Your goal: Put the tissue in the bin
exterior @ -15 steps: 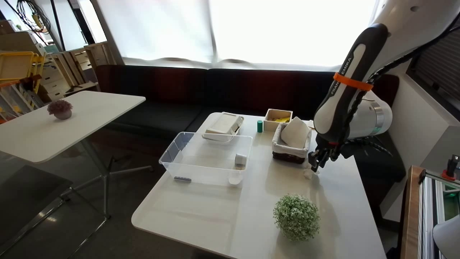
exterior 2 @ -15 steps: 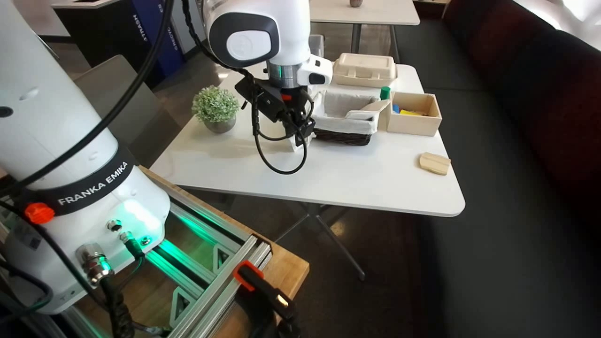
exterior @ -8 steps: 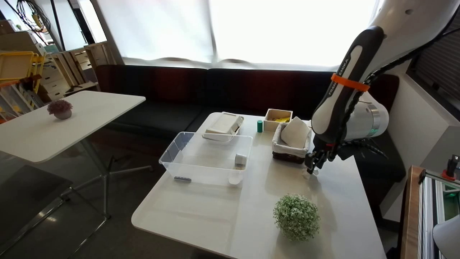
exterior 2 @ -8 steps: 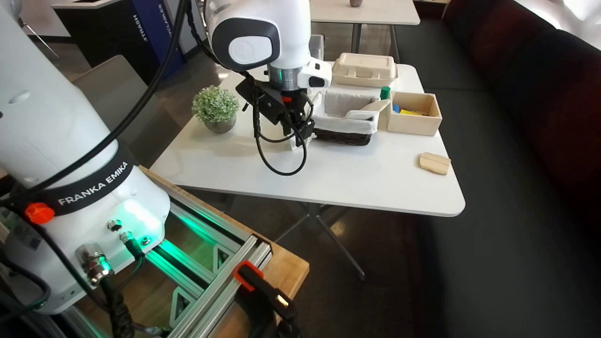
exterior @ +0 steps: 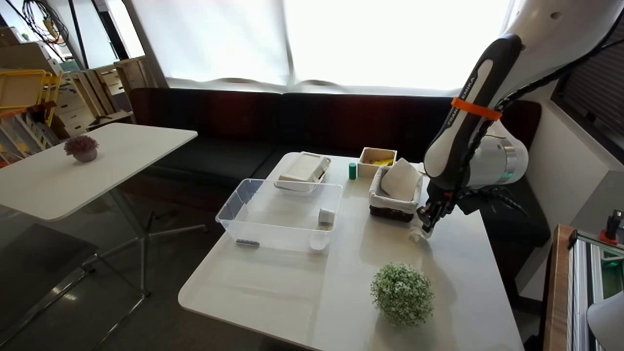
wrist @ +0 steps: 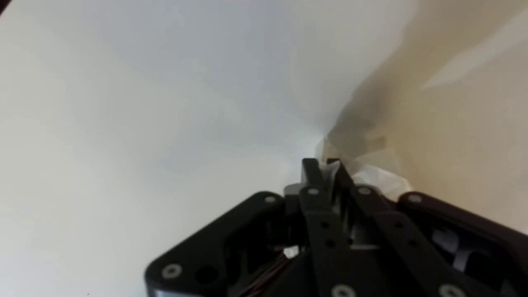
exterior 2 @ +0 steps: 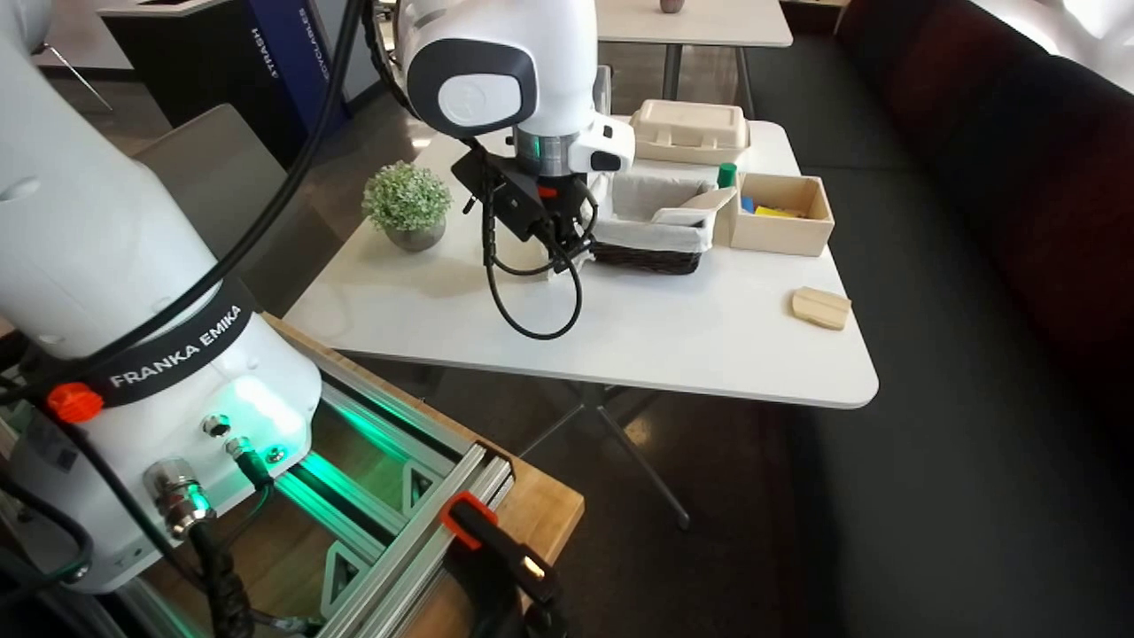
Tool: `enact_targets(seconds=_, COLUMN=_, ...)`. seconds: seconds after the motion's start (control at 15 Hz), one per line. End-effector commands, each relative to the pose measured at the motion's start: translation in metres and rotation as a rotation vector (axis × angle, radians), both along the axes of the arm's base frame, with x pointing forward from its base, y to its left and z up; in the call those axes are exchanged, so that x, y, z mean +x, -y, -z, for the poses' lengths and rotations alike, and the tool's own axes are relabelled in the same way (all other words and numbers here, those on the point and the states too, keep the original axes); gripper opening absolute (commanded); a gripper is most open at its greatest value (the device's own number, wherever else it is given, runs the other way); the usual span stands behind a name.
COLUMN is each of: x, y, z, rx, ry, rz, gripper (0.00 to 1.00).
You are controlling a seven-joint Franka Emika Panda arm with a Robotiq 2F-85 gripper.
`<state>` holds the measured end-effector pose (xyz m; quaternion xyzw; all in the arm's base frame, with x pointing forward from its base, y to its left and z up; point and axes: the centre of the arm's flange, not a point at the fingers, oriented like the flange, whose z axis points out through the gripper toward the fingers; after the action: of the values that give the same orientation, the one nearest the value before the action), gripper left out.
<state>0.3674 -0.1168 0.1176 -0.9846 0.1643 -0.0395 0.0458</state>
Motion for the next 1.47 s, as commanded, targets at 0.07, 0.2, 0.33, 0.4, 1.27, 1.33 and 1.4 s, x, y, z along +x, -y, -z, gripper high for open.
enact_targets(seconds=0.07, x=-0.011, y=-0.008, z=-0.007, rx=0.007, ry=-0.030, rz=-0.035, gripper=0.00)
enact_targets(seconds=0.2, x=-0.017, y=-0.015, z=-0.021, rx=0.035, ry=-0.040, rz=-0.057, gripper=0.00)
enact_targets(seconds=0.33, x=-0.017, y=-0.019, z=-0.033, rx=0.127, ry=-0.097, rz=-0.074, gripper=0.00)
enact_targets(seconds=0.4, x=-0.017, y=-0.022, z=-0.038, rx=0.174, ry=-0.115, rz=-0.089, gripper=0.00)
enact_targets(seconds=1.27, x=0.030, y=0.031, z=-0.118, rx=0.215, ry=0.352, rz=0.045, gripper=0.00)
enact_targets(seconds=1.33, x=0.032, y=0.033, z=-0.117, rx=0.195, ry=0.365, rz=0.058, gripper=0.00)
enact_targets(seconds=1.4, x=0.033, y=0.036, z=-0.116, rx=0.174, ry=0.376, rz=0.071, gripper=0.00)
